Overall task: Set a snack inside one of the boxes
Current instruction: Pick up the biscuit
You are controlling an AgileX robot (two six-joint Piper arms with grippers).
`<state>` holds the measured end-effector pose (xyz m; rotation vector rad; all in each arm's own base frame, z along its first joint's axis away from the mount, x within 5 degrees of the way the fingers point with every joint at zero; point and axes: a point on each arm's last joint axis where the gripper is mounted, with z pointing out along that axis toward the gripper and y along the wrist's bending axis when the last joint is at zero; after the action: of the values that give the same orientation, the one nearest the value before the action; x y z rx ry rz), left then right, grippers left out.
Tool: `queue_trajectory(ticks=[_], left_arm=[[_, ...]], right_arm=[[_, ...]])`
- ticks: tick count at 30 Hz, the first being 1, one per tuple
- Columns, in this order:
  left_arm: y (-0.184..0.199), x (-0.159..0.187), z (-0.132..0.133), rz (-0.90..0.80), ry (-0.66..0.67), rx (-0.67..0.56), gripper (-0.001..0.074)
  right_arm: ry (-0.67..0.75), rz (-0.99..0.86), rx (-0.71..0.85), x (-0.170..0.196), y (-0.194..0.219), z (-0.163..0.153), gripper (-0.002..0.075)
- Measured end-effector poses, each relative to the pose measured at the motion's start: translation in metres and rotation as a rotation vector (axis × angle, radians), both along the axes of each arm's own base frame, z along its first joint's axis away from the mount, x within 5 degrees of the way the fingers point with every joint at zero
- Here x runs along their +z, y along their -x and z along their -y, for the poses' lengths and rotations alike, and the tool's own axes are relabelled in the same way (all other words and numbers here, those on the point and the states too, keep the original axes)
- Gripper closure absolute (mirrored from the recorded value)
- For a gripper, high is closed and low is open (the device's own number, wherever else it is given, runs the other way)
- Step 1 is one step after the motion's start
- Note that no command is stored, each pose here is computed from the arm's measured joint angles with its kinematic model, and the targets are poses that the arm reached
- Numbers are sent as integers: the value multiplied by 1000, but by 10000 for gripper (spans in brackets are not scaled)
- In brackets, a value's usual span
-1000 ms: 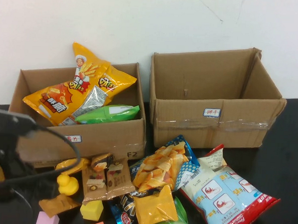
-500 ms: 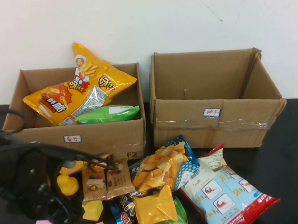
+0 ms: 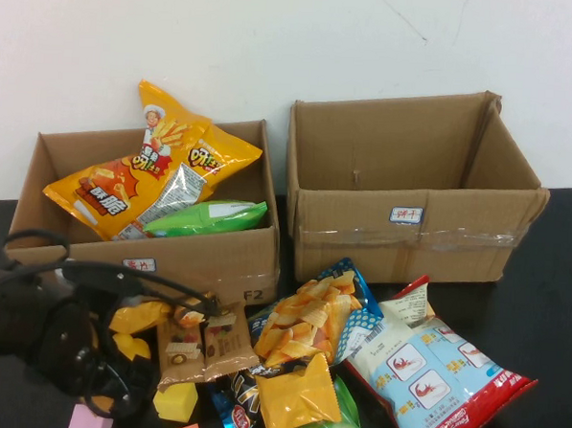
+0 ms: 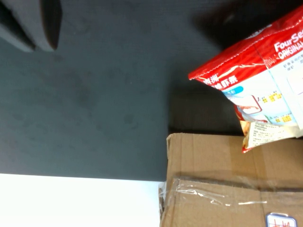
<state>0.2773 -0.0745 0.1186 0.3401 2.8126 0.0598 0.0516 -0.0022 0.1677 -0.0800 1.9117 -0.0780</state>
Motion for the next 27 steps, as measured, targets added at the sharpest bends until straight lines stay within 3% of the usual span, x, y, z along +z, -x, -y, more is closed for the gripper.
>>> queue_trajectory(ticks=[5, 9, 12, 17, 19, 27], left_arm=[[-4, -20, 2, -24, 4, -7, 88], [-6, -30, 3, -47, 0, -9, 152], [-6, -33, 3, -52, 0, 1, 282], [-7, -31, 3, -38, 2, 18, 599], [-8, -24, 3, -11, 5, 18, 673], [3, 39, -1, 96, -2, 39, 715]], right_arm=[[0, 0, 0, 0, 0, 0, 727], [0, 0, 0, 0, 0, 0, 727], [0, 0, 0, 0, 0, 0, 727], [0, 0, 0, 0, 0, 0, 727], [0, 0, 0, 0, 0, 0, 727], [0, 0, 0, 0, 0, 0, 727]])
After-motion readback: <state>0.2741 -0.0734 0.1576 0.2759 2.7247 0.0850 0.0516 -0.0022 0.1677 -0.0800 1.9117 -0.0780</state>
